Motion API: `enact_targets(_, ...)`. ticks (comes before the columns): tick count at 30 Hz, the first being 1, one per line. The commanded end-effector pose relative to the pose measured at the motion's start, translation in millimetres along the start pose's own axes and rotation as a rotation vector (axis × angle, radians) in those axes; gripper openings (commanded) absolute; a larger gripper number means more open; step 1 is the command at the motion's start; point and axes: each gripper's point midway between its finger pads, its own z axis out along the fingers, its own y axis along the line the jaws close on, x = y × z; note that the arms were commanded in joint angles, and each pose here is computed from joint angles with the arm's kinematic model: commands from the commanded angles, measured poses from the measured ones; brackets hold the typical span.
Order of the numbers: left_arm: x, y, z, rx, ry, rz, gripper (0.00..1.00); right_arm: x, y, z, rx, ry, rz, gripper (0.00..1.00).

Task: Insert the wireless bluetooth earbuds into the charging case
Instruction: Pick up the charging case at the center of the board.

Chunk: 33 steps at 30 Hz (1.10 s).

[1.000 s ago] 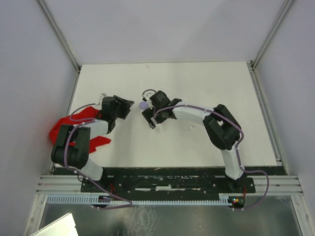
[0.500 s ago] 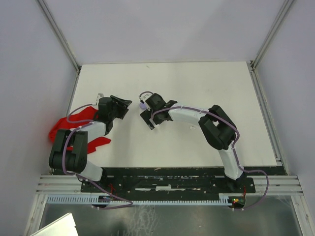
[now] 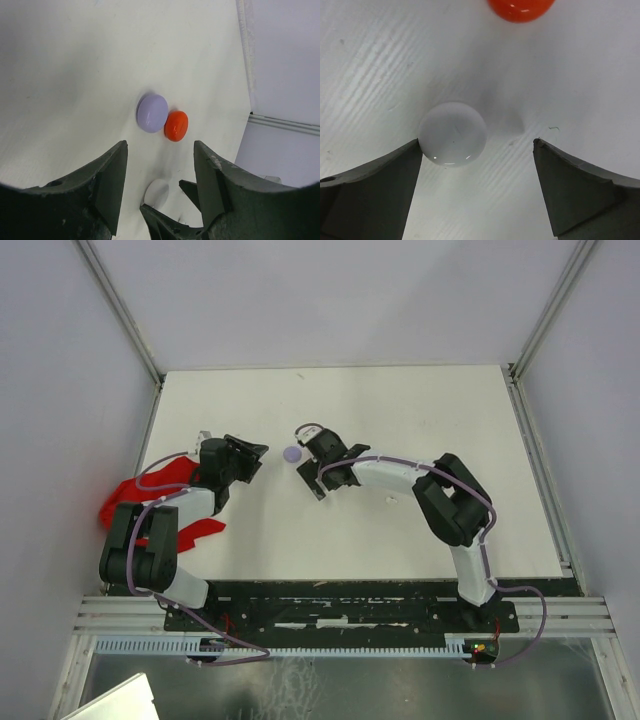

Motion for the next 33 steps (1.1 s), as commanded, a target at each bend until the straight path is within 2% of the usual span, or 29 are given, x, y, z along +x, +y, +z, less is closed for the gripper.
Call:
enact_targets(1, 0.1, -5.7, -0.5, 0.031, 0.005, -0.028, 0.61, 8.6, -32.6, -14.4, 0.079, 0.014, -0.002, 0.99)
enact_targets(10, 1.0, -7.4, -2.9, 0.04, 0.008, -0.035, 0.61, 9.6, -67.5, -27.2, 0.117, -0.008, 0.077, 0.99)
enact_targets(16, 4.4, -14.2, -5.1, 0.07, 0.031, -0.04, 0.61, -7.6, -49.8, -42.8, -0.006, -0.076, 0.067, 0.99)
enact_targets(22, 7.9, -33.9, -8.6, 0.131, 0.077, -0.026, 0.61, -11.9, -28.2, -38.2, -0.131, -0.063, 0.013, 1.0)
enact_targets(27, 12.4, -50.0, -10.6, 0.169, 0.13, -0.007, 0.6, -11.8, -24.3, -24.7, -0.151, -0.041, -0.01, 0.98)
enact_targets(33, 11.6, -58.6, -14.4, 0.19, 0.139, -0.002, 0.6, -15.2, -21.5, -11.5, -0.157, -0.028, -0.018, 0.93)
